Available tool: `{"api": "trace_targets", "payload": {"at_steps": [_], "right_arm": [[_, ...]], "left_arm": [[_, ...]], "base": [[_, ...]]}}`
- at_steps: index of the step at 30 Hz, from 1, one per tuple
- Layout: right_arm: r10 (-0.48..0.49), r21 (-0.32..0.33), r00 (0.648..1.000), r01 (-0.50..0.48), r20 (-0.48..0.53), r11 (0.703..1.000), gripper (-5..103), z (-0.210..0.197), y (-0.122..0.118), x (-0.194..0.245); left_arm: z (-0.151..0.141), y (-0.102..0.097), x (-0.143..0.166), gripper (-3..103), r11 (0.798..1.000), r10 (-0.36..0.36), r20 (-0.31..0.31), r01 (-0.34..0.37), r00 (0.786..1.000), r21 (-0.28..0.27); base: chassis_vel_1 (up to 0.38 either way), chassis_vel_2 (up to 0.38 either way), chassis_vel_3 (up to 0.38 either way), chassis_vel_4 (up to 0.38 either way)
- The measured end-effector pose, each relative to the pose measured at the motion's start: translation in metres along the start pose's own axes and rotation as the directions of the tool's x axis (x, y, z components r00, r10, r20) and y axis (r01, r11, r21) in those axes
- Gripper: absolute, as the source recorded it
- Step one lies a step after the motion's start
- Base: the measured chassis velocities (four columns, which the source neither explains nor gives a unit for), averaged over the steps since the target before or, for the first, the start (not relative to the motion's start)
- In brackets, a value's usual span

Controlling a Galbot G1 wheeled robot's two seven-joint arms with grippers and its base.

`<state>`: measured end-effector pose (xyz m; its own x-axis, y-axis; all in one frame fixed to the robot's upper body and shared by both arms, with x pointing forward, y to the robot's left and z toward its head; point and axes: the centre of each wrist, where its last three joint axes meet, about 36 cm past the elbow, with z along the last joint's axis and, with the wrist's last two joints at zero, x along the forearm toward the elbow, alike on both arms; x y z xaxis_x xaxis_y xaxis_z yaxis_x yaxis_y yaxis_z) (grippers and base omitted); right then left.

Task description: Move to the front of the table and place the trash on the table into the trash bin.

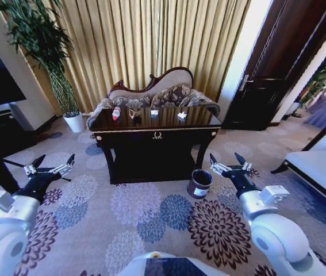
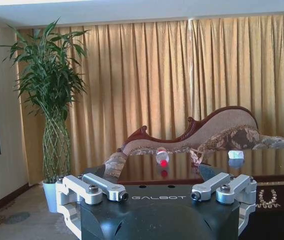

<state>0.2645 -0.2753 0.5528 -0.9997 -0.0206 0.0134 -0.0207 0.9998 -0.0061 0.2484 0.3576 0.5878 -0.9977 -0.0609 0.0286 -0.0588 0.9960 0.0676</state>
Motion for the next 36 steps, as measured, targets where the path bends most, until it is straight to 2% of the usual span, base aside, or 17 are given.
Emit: {"api": "trace_targets", "payload": {"at_steps": [36], "right_arm": [[0.0,0.0,1.0,0.0,0.0,1.0,100,0.0,0.0,0.0]], "left_arm": [[0.0,0.0,0.0,100,1.0,0.0,0.0,0.0,1.0,0.0]], "base": [[-0.13,0.136,0.137,-0.141]]}}
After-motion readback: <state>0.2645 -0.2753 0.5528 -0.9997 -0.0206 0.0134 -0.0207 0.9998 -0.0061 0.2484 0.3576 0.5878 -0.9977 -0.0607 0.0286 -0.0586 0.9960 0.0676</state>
